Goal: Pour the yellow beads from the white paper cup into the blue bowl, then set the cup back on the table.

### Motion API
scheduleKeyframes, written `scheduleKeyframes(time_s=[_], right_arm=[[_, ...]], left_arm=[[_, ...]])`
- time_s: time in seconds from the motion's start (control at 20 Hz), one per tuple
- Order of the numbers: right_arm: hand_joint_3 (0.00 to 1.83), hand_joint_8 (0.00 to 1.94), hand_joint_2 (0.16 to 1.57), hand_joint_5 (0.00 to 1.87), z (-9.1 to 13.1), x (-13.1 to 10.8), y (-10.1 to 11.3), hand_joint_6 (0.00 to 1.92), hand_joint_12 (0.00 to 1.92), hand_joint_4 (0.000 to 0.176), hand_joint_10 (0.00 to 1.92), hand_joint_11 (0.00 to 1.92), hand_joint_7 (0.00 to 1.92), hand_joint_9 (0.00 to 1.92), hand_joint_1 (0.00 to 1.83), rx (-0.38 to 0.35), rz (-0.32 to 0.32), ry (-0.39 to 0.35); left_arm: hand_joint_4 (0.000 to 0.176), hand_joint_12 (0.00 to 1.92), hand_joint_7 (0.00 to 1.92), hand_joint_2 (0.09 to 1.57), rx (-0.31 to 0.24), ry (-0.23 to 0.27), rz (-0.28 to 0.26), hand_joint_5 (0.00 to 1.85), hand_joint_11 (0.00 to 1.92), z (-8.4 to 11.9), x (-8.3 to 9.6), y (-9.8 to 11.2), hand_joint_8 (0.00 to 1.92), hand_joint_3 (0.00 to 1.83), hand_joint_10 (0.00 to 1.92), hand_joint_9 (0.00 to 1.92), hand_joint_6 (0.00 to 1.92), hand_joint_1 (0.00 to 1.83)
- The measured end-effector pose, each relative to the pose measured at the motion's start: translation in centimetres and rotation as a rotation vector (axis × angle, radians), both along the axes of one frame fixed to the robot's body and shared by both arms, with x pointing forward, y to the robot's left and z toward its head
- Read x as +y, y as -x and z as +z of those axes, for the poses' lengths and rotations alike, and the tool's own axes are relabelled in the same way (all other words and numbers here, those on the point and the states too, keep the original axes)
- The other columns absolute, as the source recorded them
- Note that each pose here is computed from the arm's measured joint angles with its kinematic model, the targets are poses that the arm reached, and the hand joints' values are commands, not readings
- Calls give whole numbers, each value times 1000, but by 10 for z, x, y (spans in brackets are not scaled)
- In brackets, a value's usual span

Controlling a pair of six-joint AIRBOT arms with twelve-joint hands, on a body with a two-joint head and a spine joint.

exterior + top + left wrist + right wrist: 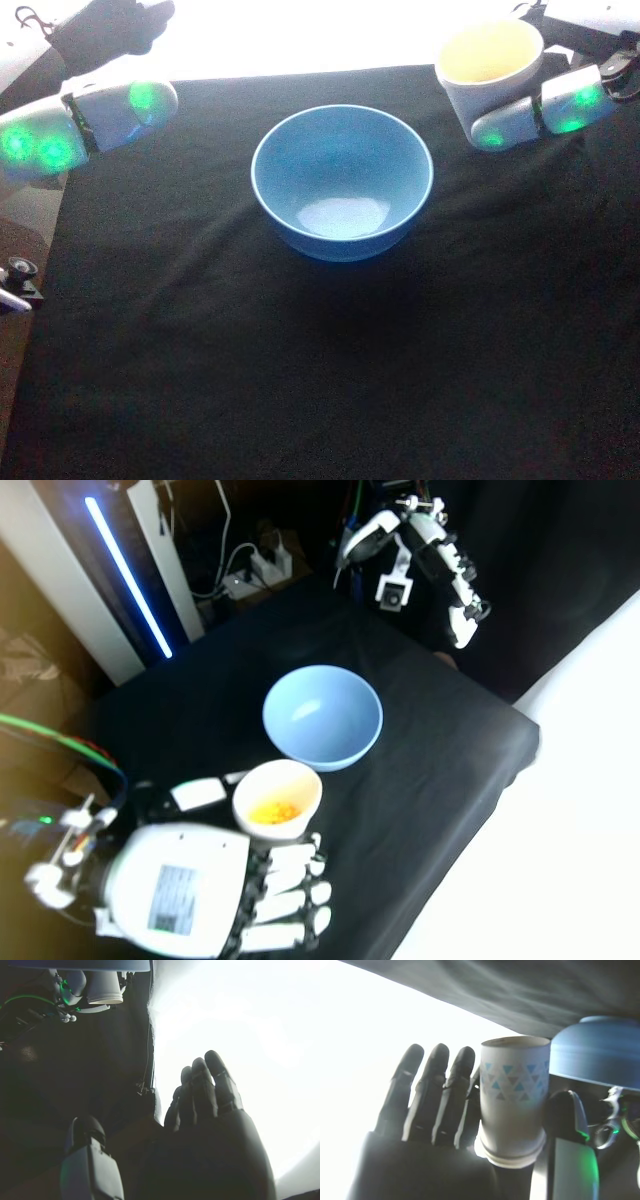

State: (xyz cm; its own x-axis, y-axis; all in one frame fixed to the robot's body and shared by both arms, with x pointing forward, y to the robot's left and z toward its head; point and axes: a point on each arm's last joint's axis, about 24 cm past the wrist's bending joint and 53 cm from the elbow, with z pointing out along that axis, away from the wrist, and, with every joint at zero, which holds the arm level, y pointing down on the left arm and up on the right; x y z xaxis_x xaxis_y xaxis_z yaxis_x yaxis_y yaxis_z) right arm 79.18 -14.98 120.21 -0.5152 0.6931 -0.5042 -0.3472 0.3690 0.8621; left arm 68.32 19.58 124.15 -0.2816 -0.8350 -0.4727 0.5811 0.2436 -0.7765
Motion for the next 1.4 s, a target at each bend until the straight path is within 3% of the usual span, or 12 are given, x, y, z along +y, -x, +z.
scheduleKeyframes(time_s=[0.15, 0.2, 0.35, 0.4, 0.45, 0.7, 0.8, 0.95, 1.0, 1.15, 1.4], right_arm=[[4, 14, 1226, 774, 11, 2, 2, 1299, 572, 0, 23, 406, 906, 759, 1014, -24, 12, 1], [2, 13, 1224, 779, 18, 4, 4, 1282, 598, 0, 26, 547, 1008, 893, 1065, -37, 21, 0], [0, 0, 1227, 776, 19, 9, 9, 1281, 382, 0, 2, 806, 1061, 1016, 1089, -50, 42, 11], [0, 0, 1227, 776, 19, 9, 9, 1281, 382, 0, 2, 806, 1061, 1016, 1089, -52, 46, 18], [2, 1, 1223, 780, 20, 12, 10, 1275, 271, 0, 4, 980, 1114, 1123, 1093, -59, 51, 27], [0, 7, 1211, 805, 35, 27, 18, 1239, 129, 0, 11, 1192, 1198, 1248, 1104, -107, 98, 52], [1, 4, 1215, 798, 37, 29, 19, 1250, 115, 0, 9, 1205, 1204, 1262, 1101, -118, 107, 65], [0, 2, 1212, 807, 39, 33, 20, 1237, 109, 0, 4, 1221, 1201, 1251, 1104, -143, 119, 111], [0, 5, 1207, 817, 45, 35, 19, 1223, 104, 0, 6, 1230, 1214, 1262, 1106, -159, 120, 122], [1, 0, 1211, 807, 55, 41, 22, 1237, 86, 0, 0, 1226, 1198, 1244, 1103, -192, 136, 150], [0, 0, 1211, 806, 52, 47, 23, 1237, 92, 0, 0, 1251, 1185, 1222, 1102, -213, 146, 222]], left_arm=[[32, 897, 264, 923, 3, -3, 0, 55, 0, -1, 0, 0, 6, 0, 9, 346, 5, 241], [28, 905, 269, 923, 2, -3, 0, 50, 0, -1, 0, 0, 5, 0, 9, 354, 1, 242], [35, 808, 252, 919, 3, 1, 3, 48, 0, -1, 1, 0, 3, 0, 1, 345, 2, 245], [35, 808, 252, 919, 3, 1, 3, 48, 0, -1, 1, 0, 3, 0, 1, 345, 2, 245], [42, 702, 256, 906, 3, 1, 3, 52, 0, -1, 1, 0, 1, 0, 2, 328, 1, 255], [30, 455, 237, 904, 3, 1, 3, 27, 0, -1, 1, 0, 7, 4, 1, 274, 4, 259], [30, 384, 235, 907, 3, 1, 4, 26, 0, -1, 1, -1, 3, 3, 5, 253, 1, 255], [52, 356, 263, 907, 4, 1, 4, 66, 0, -1, 1, -1, 4, 1, 2, 255, 5, 272], [72, 319, 285, 883, 4, -1, 2, 95, 0, -1, 0, 0, 7, 0, 0, 252, 9, 313], [61, 224, 235, 860, 6, -2, 2, 66, 0, -2, 0, -1, 1, 0, 0, 227, 0, 303], [67, 237, 234, 848, 8, -6, 2, 74, 0, -3, 0, -1, 1, 0, 0, 213, 1, 302]])
